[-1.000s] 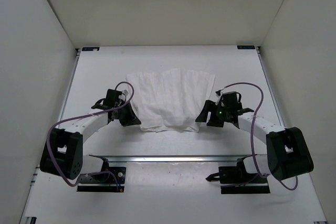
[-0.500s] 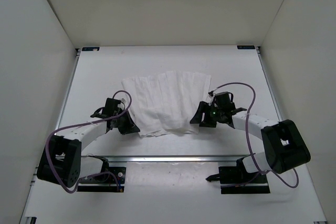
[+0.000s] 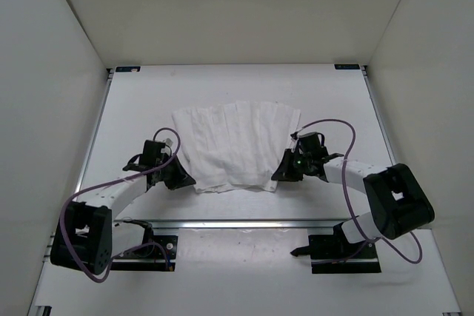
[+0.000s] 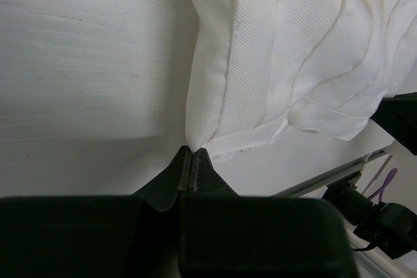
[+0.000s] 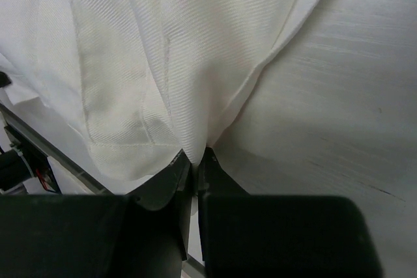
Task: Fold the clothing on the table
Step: Flatten the skirt out, then fold the skirt
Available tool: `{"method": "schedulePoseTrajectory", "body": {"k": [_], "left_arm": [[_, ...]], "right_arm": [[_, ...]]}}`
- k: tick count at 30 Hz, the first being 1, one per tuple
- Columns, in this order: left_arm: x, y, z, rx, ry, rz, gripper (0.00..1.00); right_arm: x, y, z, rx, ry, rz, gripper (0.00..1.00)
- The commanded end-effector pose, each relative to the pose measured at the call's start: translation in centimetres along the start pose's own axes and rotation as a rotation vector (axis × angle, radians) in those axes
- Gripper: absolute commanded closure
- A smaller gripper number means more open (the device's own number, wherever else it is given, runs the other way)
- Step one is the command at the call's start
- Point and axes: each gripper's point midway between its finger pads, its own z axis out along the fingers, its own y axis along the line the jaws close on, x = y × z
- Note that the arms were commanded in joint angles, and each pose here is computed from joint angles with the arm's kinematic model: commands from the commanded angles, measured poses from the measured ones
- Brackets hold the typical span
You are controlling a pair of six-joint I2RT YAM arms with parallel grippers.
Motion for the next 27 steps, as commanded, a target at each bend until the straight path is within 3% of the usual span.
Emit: {"method": "schedulePoseTrajectory", "body": {"k": [1,7,13,16,19,21,24,27], "left_arm": [[-0.6,0.3,-0.7,0.000,-0.036,-0.004,1.00],[-0.8,0.3,-0.7,-0.001,-0.046,-0.007,1.00],[-0.7,-0.3,-0.6,0.022,-0.034,0.004,0.97],[-0.7,-1.5,-0.9,0.044,-0.054,0.026,0.46],[0.0,-1.7,-1.4,0.062,-0.082,0.018,0.10],[0.2,-1.5,-1.7,0.072,-0.113,0.012,0.01],[0.8,-1.1,-1.5,0.091,-0.114,-0.024,0.02],[1.4,-0.8,-0.8,0.053,-0.106,0.002,0.09]], "right_arm": [[-0.6,-1.2,-1.0,0.034,-0.047,-0.012,0.99],[-0.9,-3.5,-3.1,0.067,-0.092,0.010,1.00],[-0.9,-2.3,-2.8,0.036,-0.075,-0.019,1.00],[-0.5,-1.6,-2.0,0.027,-0.052,-0.030,1.00],[-0.5,-0.9,-1.7,0.001,-0.042,-0.029,1.00],[-0.8,-0.8,-1.7,-0.001,-0.048,-0.040,1.00],[-1.0,-0.7,-1.7,0.001,-0.047,-0.043,0.99],[-1.4,-0.5,-1.7,-0.010,-0.047,-0.055,1.00]]}}
